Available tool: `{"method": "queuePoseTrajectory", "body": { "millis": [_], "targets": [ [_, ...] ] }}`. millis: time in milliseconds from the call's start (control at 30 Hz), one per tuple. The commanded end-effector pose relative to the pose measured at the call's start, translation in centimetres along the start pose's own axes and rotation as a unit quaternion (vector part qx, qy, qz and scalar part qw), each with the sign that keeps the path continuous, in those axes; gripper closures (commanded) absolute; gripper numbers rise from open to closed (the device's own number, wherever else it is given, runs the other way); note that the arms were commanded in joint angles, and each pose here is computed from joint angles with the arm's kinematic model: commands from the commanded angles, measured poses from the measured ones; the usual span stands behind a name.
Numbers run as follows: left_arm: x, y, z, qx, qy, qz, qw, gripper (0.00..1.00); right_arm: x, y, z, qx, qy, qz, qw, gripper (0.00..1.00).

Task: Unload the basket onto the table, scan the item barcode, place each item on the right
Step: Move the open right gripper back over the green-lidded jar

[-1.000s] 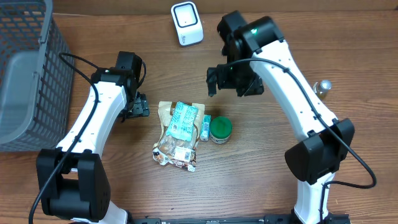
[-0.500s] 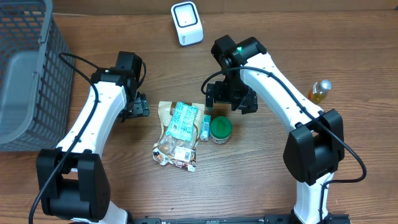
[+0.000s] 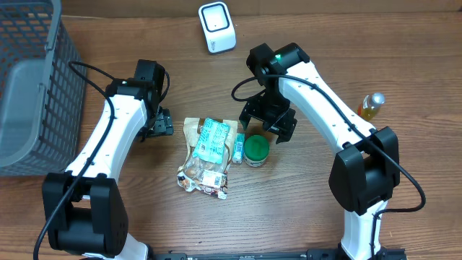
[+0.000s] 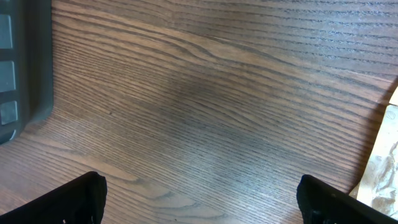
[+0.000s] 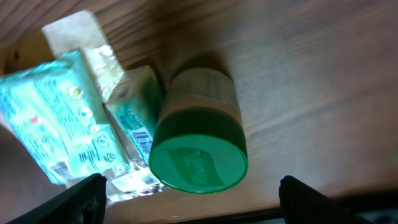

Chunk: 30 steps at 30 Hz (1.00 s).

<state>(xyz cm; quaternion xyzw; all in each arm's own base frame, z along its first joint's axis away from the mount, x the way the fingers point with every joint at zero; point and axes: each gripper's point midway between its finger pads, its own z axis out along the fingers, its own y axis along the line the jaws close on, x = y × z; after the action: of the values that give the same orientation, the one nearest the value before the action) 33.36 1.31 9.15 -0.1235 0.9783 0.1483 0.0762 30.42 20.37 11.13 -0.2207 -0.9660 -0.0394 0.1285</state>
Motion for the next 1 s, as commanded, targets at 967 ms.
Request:
{"method": "queuePoseTrajectory", "body": {
  "millis": [967],
  "targets": [
    [-0.8,0.4,-0.9,0.0,-0.019,-0.014,1.0,0.01,1.5,0.7,0.7,0.03,-0.045,0.159,0.986,0.0]
  ]
}}
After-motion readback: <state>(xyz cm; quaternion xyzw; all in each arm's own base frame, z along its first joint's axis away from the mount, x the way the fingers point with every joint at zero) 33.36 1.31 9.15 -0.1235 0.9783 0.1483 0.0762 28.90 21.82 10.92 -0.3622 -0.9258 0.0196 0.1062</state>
